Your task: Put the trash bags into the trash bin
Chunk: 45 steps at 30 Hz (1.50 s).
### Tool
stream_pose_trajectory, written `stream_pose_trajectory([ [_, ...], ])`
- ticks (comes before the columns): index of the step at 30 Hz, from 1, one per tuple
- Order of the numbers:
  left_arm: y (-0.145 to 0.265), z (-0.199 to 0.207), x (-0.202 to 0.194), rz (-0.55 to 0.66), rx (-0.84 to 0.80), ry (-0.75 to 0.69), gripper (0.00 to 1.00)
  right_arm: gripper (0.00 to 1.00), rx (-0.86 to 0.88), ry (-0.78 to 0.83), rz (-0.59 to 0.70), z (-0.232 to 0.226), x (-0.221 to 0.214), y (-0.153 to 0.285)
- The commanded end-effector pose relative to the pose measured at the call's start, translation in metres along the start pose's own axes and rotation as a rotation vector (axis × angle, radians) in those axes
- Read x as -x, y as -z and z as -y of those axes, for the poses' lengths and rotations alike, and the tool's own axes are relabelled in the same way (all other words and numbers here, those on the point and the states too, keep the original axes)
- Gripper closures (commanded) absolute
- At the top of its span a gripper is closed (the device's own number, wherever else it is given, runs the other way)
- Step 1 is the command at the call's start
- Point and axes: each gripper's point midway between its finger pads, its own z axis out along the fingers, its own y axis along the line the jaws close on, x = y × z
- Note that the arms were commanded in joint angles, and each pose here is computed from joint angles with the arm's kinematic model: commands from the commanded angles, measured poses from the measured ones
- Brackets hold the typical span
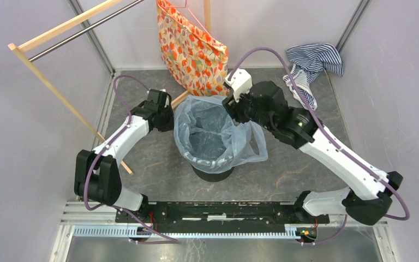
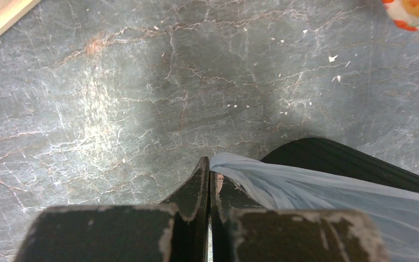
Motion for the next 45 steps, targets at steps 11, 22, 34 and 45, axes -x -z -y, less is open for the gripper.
stream_pose_trajectory([
  [11, 0.006, 0.017, 0.022, 0.032, -0.039, -0.071, 0.98, 0.47, 0.166, -0.003, 0.046, -0.004, 0.006, -0.042],
  [22, 0.005, 0.017, 0.023, 0.031, -0.039, -0.072, 0.98, 0.56, 0.135, -0.026, 0.002, 0.005, -0.004, -0.057],
  [34, 0.005, 0.019, 0.022, 0.03, -0.045, -0.069, 0.98, 0.84, 0.09, -0.051, -0.015, 0.016, -0.007, -0.064],
  [45, -0.005, 0.007, -0.001, -0.001, -0.014, -0.002, 0.98, 1.0, -0.035, -0.234, -0.082, 0.056, -0.035, -0.09],
])
